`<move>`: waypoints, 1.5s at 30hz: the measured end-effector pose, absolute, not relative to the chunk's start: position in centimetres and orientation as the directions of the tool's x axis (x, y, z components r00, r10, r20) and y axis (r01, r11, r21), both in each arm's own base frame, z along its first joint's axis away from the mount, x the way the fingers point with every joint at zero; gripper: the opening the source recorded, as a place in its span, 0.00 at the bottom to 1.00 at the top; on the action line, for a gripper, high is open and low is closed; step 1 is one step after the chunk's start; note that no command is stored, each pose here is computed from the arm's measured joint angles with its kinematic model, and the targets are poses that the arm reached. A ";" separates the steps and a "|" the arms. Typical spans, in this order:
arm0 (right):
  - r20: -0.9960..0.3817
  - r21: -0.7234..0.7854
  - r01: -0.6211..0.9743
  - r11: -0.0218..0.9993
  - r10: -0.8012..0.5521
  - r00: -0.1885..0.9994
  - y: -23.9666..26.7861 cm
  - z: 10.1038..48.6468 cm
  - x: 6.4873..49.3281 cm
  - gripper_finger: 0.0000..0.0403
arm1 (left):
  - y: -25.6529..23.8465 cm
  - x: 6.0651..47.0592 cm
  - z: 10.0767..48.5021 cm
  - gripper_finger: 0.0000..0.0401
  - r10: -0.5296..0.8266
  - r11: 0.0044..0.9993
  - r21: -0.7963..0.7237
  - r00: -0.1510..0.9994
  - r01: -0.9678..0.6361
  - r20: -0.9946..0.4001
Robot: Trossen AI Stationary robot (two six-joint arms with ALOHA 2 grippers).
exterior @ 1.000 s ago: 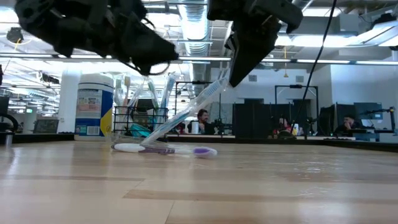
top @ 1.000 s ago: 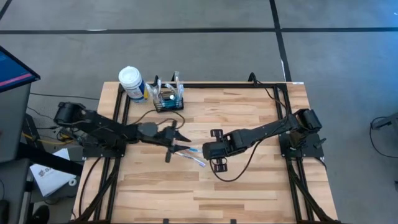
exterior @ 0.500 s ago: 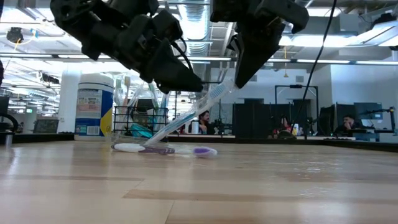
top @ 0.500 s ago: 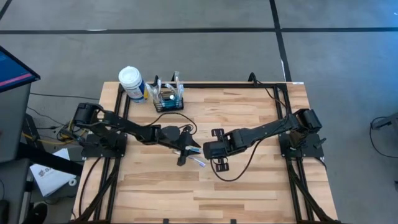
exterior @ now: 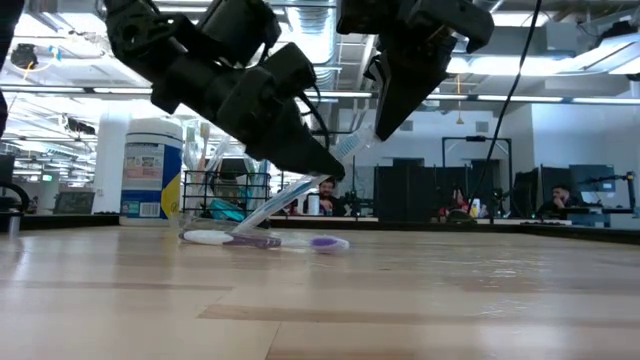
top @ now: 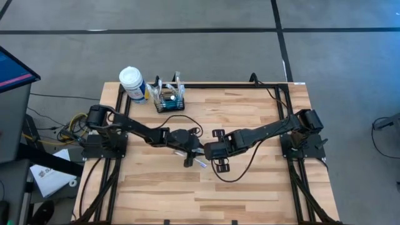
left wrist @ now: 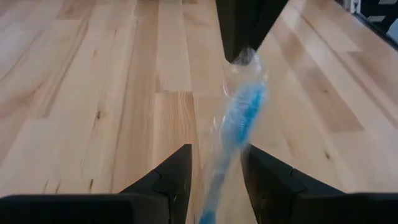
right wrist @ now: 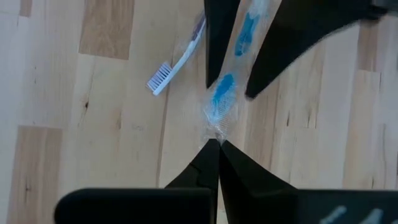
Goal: Pick & Place toothbrushing station
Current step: Put the blue toothbrush into the black wire organizer
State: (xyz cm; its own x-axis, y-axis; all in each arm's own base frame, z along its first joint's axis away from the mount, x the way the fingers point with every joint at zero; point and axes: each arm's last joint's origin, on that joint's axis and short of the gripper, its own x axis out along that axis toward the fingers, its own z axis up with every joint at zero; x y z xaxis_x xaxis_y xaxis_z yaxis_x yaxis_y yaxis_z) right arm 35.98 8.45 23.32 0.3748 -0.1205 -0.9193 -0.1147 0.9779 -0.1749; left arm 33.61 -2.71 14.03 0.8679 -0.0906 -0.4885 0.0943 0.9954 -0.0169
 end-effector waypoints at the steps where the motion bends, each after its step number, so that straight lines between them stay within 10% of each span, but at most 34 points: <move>1: -0.919 -0.175 -0.115 0.978 -0.120 0.375 8.5 23.3 36.0 0.00 | -2.7 33.8 14.0 0.33 -0.090 0.995 -0.010 0.868 0.098 -0.489; 33: -0.916 -0.185 -0.144 0.972 -0.118 0.382 8.3 23.4 36.1 0.01 | -2.8 34.2 14.4 0.02 -0.098 0.989 0.047 0.849 0.143 -0.518; 45: -0.894 -0.174 -0.070 0.982 -0.127 0.429 6.2 27.5 33.9 0.26 | -2.2 33.6 16.2 0.02 0.018 0.991 0.123 0.862 0.051 -0.506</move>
State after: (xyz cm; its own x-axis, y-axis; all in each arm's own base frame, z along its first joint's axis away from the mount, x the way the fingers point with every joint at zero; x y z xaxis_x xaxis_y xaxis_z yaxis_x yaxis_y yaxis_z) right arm 33.88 6.17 27.50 0.4292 -0.1274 -0.8942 -0.0703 0.9823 -0.1737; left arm 33.58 -2.21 16.16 0.8623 0.0181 -0.5060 0.0511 0.9911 0.1227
